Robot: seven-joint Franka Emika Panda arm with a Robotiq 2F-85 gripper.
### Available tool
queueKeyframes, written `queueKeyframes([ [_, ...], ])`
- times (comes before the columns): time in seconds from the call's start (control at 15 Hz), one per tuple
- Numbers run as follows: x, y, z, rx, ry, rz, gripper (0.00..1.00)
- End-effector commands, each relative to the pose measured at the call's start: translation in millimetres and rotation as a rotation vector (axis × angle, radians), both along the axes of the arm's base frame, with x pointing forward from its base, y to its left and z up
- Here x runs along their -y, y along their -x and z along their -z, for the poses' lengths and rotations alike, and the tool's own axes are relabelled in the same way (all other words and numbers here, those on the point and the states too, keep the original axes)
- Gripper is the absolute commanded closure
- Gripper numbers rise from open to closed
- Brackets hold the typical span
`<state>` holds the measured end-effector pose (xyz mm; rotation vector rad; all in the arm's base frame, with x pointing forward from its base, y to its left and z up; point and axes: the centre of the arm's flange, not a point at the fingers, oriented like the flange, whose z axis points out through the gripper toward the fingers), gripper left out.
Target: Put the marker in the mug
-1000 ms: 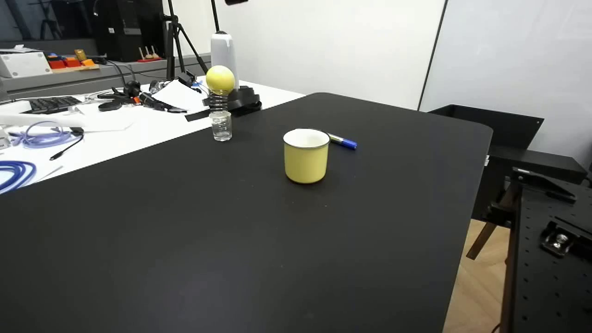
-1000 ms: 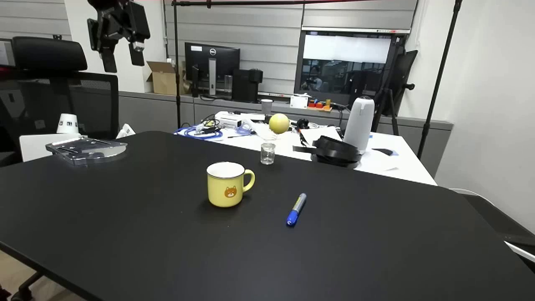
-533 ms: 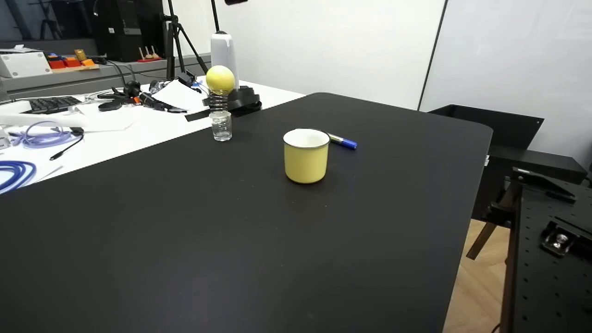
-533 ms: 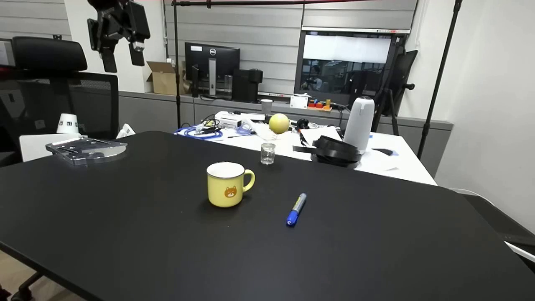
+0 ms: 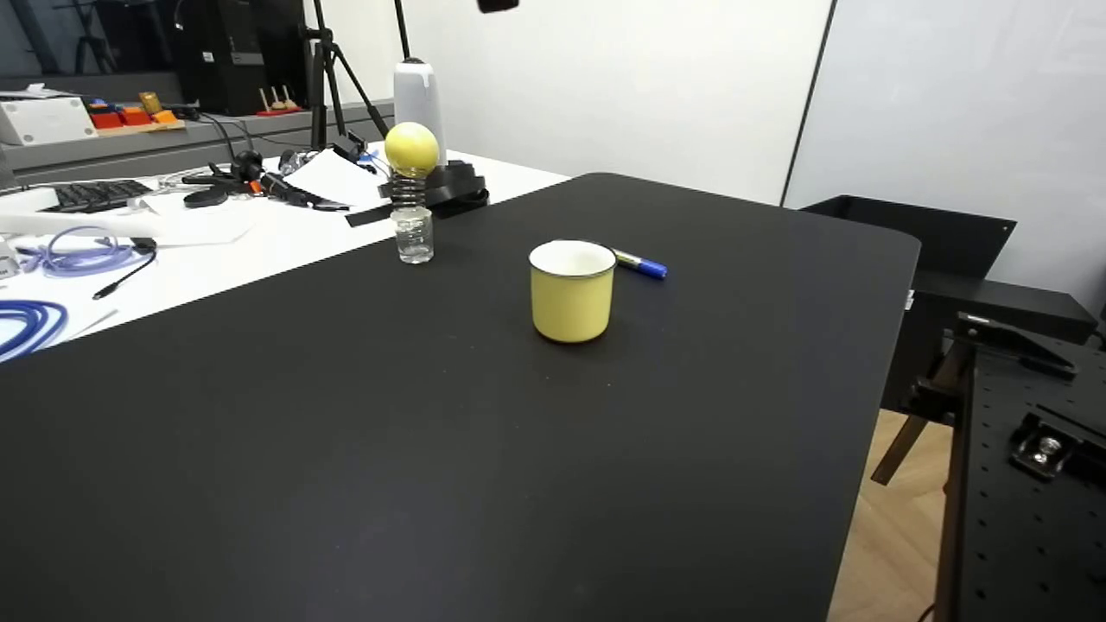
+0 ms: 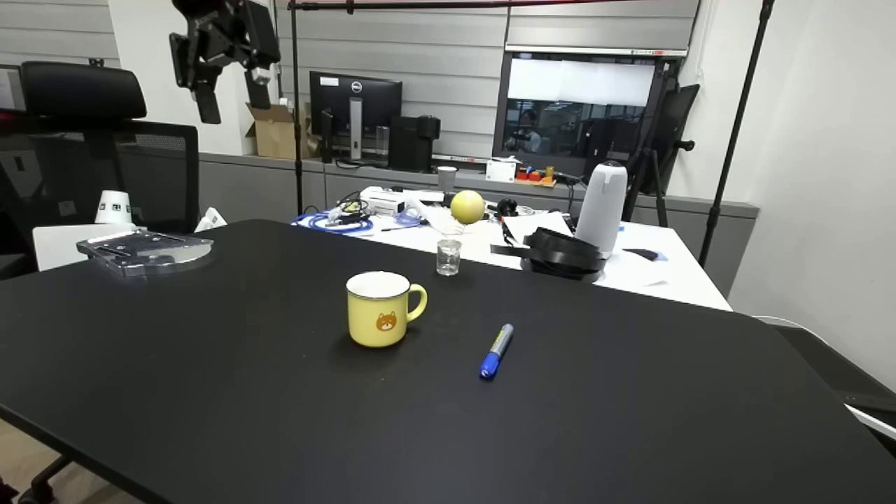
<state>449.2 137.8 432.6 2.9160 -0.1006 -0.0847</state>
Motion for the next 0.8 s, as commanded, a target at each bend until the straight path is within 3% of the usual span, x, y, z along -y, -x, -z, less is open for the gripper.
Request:
queueKeyframes([
  [0.0,55,5,-8,0.009,0.038,-0.035,0.00],
  [0.33,143,10,-18,0.061,0.054,-0.104,0.00],
  [0.6,208,19,-23,0.211,0.065,-0.011,0.00],
  [0.73,235,26,-21,0.230,0.008,0.094,0.00],
])
